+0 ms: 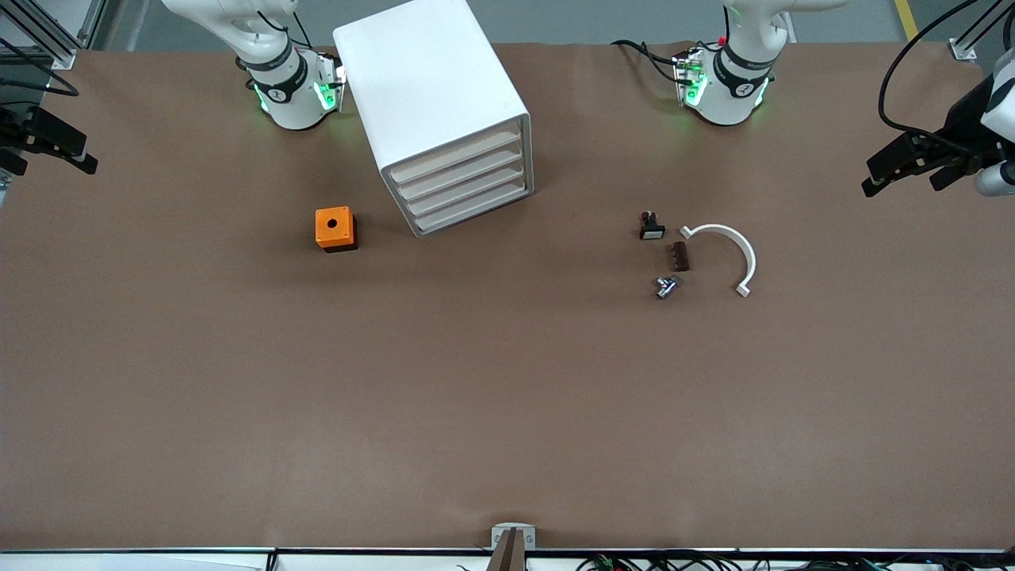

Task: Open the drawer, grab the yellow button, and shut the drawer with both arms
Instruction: 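Move the left gripper toward the white drawer cabinet's drawer handle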

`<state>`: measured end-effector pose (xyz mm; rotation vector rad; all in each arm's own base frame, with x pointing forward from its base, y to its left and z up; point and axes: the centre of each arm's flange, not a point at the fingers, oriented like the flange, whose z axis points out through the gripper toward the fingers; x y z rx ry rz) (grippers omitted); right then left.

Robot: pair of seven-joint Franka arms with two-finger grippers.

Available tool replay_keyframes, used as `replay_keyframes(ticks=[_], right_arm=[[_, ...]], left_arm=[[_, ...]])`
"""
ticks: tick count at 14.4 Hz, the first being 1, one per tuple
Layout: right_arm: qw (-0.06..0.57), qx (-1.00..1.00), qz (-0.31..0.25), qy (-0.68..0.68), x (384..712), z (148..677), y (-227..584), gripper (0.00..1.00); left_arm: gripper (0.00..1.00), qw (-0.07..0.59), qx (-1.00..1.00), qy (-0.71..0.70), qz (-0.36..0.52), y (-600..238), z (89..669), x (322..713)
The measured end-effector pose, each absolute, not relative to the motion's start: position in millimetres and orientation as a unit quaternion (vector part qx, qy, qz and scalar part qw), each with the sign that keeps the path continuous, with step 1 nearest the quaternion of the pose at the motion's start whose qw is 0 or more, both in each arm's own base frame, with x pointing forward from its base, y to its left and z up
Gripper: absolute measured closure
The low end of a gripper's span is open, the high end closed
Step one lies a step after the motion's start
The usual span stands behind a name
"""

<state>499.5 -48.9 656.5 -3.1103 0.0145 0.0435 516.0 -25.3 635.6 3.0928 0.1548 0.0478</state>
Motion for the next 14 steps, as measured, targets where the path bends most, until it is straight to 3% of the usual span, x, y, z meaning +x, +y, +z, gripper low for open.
replay_keyframes(ticks=[14], right_arm=[[0.015, -1.000, 0.012, -0.002, 500, 658, -42, 0.00]], left_arm=[[0.00, 0.020, 0.997, 0.074, -0.026, 0, 594, 537]])
